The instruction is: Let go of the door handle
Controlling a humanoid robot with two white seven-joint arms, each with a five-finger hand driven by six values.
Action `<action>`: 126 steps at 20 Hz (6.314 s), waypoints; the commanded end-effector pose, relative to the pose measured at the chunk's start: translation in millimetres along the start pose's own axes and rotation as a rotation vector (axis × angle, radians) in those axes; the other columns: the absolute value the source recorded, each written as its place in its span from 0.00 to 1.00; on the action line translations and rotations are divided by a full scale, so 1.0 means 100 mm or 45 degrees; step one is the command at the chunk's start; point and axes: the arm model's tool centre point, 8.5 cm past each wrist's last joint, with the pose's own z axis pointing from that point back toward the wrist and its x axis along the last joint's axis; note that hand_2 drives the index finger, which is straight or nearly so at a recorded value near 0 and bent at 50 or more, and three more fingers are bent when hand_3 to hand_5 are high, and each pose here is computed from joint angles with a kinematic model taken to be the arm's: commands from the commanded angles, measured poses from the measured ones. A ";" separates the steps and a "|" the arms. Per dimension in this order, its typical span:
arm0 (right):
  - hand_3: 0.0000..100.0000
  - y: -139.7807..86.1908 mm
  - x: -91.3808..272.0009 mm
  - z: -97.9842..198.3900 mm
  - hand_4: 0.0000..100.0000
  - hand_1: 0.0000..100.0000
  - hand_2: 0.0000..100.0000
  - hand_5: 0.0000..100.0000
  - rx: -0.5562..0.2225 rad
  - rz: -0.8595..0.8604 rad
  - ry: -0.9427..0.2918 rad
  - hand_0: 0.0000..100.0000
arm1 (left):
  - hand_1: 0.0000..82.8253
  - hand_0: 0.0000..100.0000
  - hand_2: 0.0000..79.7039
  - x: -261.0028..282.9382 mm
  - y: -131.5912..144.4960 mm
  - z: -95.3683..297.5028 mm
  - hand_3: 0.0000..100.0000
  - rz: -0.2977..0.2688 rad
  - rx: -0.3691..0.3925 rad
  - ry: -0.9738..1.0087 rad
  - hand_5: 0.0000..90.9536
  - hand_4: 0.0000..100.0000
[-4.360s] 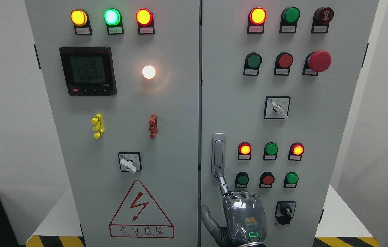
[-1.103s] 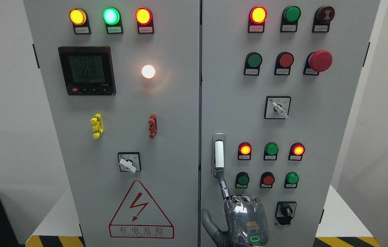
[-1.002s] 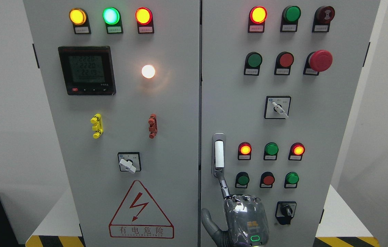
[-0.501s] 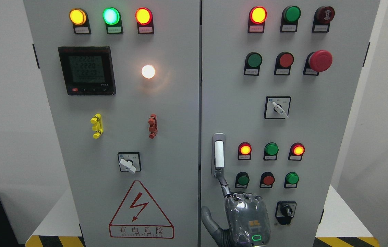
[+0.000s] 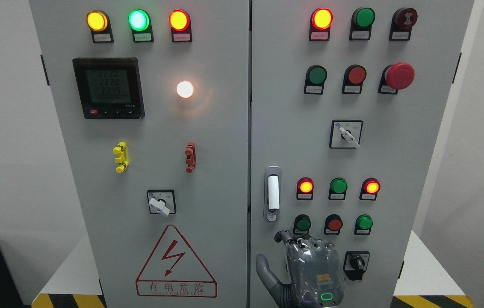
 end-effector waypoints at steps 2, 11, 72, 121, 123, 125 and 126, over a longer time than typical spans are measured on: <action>1.00 -0.21 -0.05 -0.15 0.97 0.39 0.76 0.91 -0.058 0.008 0.011 0.15 | 0.00 0.00 0.03 0.07 -0.01 -0.01 0.09 -0.029 -0.004 -0.023 0.00 0.01; 1.00 -0.34 -0.03 -0.34 0.98 0.40 0.79 0.91 -0.097 0.009 0.024 0.08 | 0.00 0.00 0.03 0.07 -0.01 -0.01 0.09 -0.029 -0.004 -0.023 0.00 0.01; 1.00 -0.41 -0.14 -0.69 0.98 0.38 0.80 0.92 -0.140 0.033 0.070 0.29 | 0.00 0.00 0.03 0.07 -0.01 -0.01 0.09 -0.029 -0.004 -0.023 0.00 0.01; 1.00 -0.55 -0.29 -0.67 0.99 0.38 0.80 0.93 -0.194 0.039 0.137 0.33 | 0.00 0.00 0.03 0.07 -0.01 -0.01 0.09 -0.029 -0.004 -0.023 0.00 0.01; 1.00 -0.55 -0.29 -0.67 0.99 0.38 0.80 0.93 -0.196 0.040 0.136 0.33 | 0.00 0.00 0.03 0.07 -0.01 -0.01 0.09 -0.029 -0.004 -0.023 0.00 0.01; 1.00 -0.56 -0.29 -0.67 0.99 0.38 0.80 0.93 -0.198 0.040 0.136 0.33 | 0.00 0.00 0.03 0.07 -0.01 -0.01 0.09 -0.029 -0.004 -0.023 0.00 0.01; 1.00 -0.56 -0.29 -0.68 0.99 0.38 0.80 0.93 -0.200 0.040 0.135 0.33 | 0.00 0.00 0.03 0.07 -0.01 -0.01 0.09 -0.029 -0.004 -0.023 0.00 0.01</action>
